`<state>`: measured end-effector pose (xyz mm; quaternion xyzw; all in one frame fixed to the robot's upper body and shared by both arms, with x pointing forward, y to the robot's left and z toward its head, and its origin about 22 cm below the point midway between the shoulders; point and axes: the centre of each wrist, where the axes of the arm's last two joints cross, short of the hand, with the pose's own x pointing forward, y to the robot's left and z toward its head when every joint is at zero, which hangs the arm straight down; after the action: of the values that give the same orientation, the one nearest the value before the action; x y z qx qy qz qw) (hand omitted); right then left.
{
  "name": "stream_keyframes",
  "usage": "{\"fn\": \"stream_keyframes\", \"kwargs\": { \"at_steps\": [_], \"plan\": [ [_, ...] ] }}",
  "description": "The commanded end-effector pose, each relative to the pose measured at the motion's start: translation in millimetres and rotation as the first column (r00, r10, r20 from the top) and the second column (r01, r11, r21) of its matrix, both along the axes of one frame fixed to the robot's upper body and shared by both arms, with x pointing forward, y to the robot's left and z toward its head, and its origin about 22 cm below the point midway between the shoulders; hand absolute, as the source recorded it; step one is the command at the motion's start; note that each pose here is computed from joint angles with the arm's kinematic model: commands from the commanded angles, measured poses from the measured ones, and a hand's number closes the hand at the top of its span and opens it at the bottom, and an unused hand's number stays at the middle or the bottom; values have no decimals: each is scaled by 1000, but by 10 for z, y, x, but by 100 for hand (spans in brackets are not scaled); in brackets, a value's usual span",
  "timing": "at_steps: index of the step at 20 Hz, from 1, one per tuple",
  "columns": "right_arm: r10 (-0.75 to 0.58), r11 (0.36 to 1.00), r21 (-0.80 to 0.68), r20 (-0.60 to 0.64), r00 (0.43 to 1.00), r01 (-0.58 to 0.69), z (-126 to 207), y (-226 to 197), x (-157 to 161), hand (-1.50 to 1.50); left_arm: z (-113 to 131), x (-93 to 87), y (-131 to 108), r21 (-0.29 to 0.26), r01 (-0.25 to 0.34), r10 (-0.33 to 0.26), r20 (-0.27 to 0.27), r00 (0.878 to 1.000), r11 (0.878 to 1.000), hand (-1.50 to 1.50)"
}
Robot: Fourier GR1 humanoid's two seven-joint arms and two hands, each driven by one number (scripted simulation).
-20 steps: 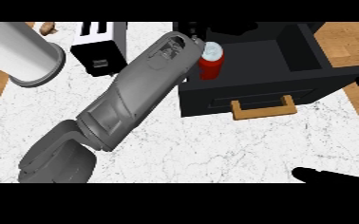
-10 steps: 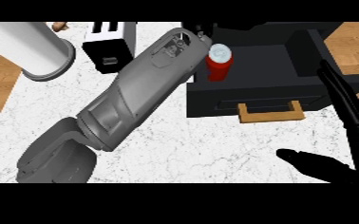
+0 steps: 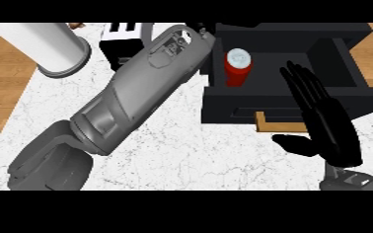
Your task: Pick up the can, place it into the drawer and close the drawer
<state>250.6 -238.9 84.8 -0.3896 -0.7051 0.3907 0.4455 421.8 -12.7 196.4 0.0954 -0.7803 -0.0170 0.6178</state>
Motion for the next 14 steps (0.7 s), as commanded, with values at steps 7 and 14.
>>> {"fn": "stream_keyframes", "kwargs": {
  "at_steps": [7, 14],
  "plan": [
    [-93, 996, -19, -2, 996, 93, -549, 112, 496, -150, 230, 11, 483, -1, 0, 0, -10, 1000, 1000, -150],
    [-138, 987, -84, 11, 990, 139, -924, 28, 647, -150, 262, -106, 707, 23, -13, 14, -18, 1000, 1000, -150]
  ]
}}
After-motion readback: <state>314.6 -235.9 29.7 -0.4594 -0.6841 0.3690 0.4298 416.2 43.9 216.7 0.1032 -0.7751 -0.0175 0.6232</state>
